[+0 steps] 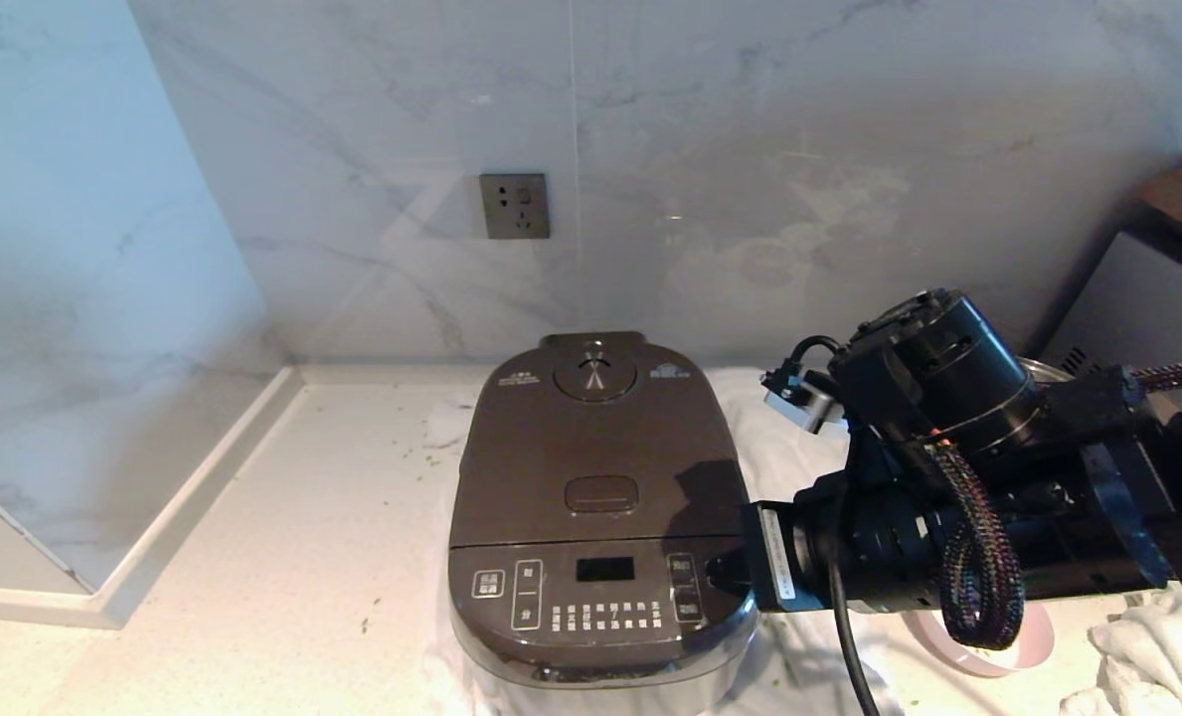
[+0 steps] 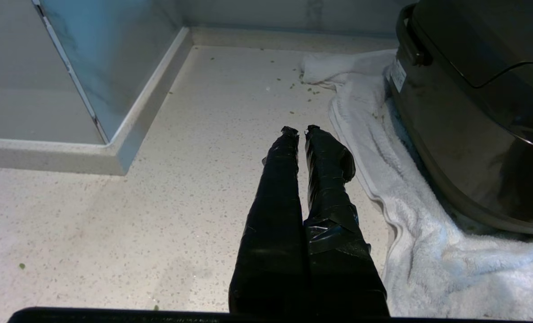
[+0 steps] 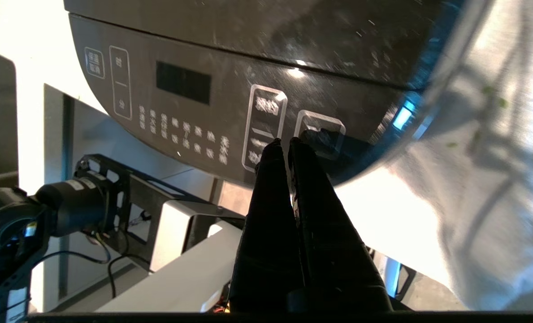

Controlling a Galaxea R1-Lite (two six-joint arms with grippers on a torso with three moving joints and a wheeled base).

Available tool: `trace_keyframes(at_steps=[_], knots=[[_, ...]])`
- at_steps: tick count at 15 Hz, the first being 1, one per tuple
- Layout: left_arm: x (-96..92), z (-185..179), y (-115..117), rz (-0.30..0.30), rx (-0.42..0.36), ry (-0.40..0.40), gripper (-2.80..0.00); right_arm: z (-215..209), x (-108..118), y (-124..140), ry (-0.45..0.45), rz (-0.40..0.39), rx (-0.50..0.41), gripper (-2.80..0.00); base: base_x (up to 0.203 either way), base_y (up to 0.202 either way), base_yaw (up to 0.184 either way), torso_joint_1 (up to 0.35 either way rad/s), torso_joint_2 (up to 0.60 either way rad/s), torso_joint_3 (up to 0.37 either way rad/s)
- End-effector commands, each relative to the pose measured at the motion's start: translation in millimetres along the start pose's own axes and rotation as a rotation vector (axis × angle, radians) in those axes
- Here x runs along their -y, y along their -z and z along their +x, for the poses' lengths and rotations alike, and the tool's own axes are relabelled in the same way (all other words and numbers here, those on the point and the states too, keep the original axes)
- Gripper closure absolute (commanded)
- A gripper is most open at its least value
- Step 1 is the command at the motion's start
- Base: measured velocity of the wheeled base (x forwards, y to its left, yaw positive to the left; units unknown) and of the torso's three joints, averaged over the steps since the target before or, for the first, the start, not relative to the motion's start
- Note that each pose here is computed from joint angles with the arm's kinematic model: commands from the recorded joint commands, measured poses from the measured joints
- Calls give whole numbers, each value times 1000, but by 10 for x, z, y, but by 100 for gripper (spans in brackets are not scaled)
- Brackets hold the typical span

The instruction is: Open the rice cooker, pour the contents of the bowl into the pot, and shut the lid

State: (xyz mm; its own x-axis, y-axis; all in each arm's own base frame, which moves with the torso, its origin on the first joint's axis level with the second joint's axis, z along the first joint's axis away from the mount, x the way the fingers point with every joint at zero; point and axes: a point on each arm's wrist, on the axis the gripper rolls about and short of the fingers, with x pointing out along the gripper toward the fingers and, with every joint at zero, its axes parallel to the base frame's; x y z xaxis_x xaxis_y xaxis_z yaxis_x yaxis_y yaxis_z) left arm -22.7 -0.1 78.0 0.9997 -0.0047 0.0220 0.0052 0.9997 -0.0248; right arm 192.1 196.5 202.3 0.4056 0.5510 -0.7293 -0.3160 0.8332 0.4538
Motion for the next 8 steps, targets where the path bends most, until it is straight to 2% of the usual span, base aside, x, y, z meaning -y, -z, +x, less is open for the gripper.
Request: trace_keyframes(at_steps=[1,8], knots=[[-1,5,21,-1,-7,0,0,139,-1,-21,8,6,-33,0,0,0,0,0,0,0],[-1,5,21,-1,-7,0,0,252,21,-2,31,11,-60,0,0,0,0,0,0,0]])
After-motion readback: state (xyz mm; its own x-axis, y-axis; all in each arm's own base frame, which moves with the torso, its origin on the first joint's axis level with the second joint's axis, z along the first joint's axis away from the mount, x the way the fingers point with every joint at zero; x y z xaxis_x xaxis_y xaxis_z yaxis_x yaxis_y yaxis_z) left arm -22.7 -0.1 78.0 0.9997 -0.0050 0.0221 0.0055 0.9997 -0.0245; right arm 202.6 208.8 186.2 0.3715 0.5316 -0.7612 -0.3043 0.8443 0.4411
